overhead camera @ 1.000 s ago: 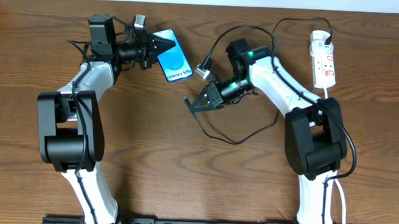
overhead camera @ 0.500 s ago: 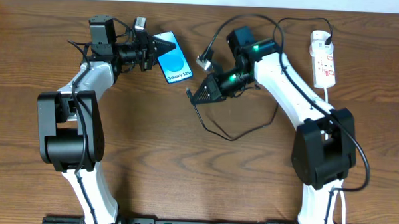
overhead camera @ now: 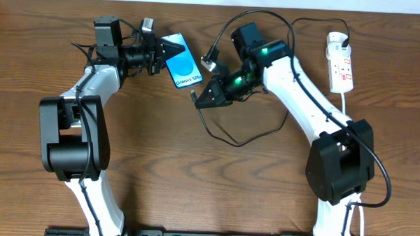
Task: Plug charger to phone and switch on socket
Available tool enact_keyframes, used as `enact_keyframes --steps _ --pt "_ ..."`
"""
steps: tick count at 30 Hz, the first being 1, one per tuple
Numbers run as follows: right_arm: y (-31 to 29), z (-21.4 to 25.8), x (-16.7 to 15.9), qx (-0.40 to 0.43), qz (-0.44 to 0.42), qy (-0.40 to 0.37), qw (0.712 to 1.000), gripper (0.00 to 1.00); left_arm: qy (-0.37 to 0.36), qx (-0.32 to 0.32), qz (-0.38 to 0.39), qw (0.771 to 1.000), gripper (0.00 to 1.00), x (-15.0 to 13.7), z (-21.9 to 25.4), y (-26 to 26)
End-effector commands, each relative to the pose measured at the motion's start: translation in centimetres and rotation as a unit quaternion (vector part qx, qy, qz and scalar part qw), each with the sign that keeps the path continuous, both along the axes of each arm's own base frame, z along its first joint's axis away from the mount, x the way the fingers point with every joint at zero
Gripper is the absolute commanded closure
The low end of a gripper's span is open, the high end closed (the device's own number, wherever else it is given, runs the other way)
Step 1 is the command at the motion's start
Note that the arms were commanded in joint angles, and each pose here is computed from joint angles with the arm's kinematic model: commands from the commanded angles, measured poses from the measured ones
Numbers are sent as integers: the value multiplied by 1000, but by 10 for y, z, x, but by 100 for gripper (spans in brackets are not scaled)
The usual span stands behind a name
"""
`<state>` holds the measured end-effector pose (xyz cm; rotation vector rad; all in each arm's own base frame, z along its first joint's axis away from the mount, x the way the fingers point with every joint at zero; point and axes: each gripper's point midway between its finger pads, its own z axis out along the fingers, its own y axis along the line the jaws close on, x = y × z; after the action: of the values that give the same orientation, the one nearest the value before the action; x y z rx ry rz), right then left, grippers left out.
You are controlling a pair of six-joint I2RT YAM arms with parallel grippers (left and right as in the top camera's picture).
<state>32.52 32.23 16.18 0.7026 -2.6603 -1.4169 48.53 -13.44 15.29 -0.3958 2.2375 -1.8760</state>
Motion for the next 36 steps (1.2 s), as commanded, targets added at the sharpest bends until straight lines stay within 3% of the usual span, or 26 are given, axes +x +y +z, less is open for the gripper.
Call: enact_keyframes --steps 1,11,36 --pt "3 3 0 -12 -8 0 1000 99 -42 -5 -23 999 93 -6 17 -2" --pt "3 -3 7 -19 -19 -1 1000 99 -77 -14 -45 996 93 -9 27 -4" --pt "11 -10 13 -6 -22 1 1000 99 -56 -21 -42 997 93 -9 27 -4"
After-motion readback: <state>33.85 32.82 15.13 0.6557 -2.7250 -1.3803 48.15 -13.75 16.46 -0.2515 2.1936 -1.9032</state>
